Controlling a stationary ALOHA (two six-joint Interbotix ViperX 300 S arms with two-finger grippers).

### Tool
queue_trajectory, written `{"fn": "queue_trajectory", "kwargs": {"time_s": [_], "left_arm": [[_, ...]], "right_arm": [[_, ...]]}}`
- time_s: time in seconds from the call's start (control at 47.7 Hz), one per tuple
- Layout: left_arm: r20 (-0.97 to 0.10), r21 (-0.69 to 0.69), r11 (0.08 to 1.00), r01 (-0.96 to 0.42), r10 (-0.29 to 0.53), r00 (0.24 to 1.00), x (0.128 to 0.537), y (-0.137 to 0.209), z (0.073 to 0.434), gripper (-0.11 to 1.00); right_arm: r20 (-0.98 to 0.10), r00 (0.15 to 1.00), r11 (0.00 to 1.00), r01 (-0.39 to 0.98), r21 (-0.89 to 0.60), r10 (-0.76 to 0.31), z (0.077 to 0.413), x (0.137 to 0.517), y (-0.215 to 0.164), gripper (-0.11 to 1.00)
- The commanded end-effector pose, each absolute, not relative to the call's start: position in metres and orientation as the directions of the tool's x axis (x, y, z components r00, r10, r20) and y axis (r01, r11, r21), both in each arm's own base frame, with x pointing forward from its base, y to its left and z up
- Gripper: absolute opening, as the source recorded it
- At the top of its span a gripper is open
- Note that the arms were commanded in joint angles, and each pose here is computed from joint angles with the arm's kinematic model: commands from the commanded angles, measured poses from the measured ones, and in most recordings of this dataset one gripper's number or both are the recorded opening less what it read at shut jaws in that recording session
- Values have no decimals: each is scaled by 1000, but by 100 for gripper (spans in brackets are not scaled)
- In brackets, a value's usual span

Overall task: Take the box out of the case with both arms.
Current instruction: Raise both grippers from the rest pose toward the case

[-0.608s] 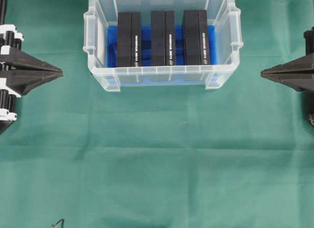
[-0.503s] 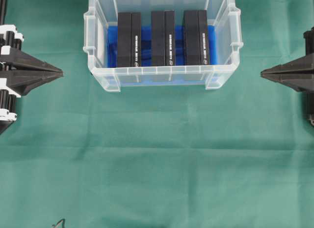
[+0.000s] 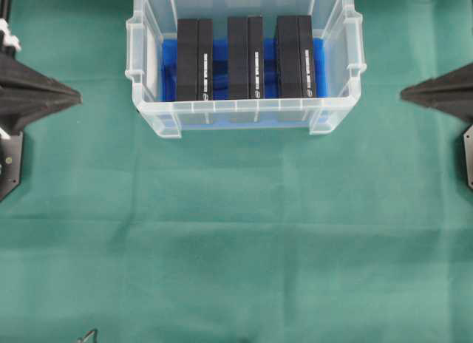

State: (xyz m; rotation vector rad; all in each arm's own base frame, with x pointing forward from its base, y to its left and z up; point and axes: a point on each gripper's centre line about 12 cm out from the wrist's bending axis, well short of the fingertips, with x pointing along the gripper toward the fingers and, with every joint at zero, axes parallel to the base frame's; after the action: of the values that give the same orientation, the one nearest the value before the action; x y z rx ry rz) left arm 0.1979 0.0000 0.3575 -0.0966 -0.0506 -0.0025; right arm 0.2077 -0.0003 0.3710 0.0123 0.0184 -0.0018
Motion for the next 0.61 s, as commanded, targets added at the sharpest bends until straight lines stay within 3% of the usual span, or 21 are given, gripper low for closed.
{"fn": "queue_trajectory", "kwargs": {"time_s": [0.0, 0.168, 0.314, 0.482, 0.587], "left_arm": [[61, -95, 995, 6, 0, 998, 198, 0, 392, 1], [31, -89, 996, -2, 4, 1000, 200, 1, 431, 1], [-23, -90, 996, -7, 5, 1000, 202, 0, 444, 1], [-90, -93, 996, -15, 7, 996, 202, 1, 445, 1], [-145, -110, 994, -12, -4, 989, 200, -2, 443, 1]], "right_arm": [[0, 1000, 1000, 3, 18, -3, 402, 208, -1, 0], [-18, 1000, 1000, 3, 17, -3, 437, 210, -1, 0], [-54, 999, 1000, 3, 17, -2, 458, 213, -1, 0], [-144, 990, 1000, 6, 30, -2, 454, 213, 0, 0], [-267, 964, 997, 23, 80, -1, 440, 211, 0, 0]]}}
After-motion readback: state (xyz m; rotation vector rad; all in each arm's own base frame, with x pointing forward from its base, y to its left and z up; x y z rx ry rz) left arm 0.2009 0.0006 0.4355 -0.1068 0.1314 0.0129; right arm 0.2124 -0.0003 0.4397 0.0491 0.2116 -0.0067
